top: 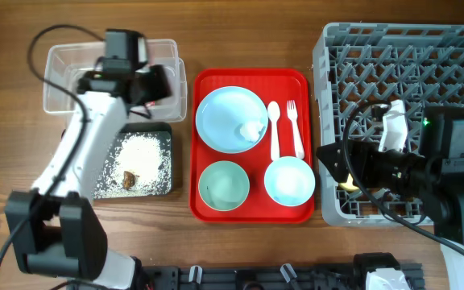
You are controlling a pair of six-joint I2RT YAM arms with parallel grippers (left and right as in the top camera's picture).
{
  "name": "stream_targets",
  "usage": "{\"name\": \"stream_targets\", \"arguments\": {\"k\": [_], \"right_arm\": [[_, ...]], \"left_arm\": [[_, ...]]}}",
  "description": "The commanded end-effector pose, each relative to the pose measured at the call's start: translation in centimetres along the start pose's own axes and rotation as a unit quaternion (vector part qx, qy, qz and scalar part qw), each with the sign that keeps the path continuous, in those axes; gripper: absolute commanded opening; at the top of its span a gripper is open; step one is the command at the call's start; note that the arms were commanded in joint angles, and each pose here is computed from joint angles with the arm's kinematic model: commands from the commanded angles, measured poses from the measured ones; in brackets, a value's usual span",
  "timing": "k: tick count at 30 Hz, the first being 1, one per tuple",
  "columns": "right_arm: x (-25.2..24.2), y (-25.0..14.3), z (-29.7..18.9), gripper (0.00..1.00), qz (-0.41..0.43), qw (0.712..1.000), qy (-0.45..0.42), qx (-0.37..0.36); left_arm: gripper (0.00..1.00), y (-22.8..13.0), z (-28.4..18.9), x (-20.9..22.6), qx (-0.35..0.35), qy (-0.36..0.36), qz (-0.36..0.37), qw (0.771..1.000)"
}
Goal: Sort waste into correct bins and load items into the dishwasher rack
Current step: 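Grasp the red wrapper from the plate and drop it into the clear bin, then reach the left gripper to the plate and grasp the white tissue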
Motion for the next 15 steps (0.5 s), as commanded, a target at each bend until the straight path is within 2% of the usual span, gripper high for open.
{"name": "stream_targets", "arguments": {"k": [1, 4, 10, 15], "right_arm": [[0.1, -0.3, 0.0, 0.80, 0.007, 1.000, 0.007, 0.006], [0.0, -0.5, 0.0, 0.80, 0.010, 1.000, 0.006, 0.011], [0.0, -0.6, 0.0, 0.80, 0.002, 1.000, 0.006, 0.014], [0.0, -0.7, 0.0, 0.80, 0.001, 1.000, 0.005, 0.017]], "left_arm": [[0.55, -3.5, -1.1, -7.1, 0.033, -0.072, 0.078, 0.994], [0.58, -6.7, 0.6, -10.2, 0.045, -0.051, 0.135, 0.989], [0.76, -11.9, 5.4, -13.6, 0.078, -0.036, 0.218, 0.972], [0.77, -14.7, 8.0, -14.6, 0.102, -0.034, 0.254, 0.961]]}}
Point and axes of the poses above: each gripper's point midway between its finger pads, its own z axis out along the fingers, its own x axis along the line the jaws close on, y = z × x, the point moved 6 cm from there along -z, back along the fingers, and after that the axes turned 5 degrees about -z, right-handed, at the moved point
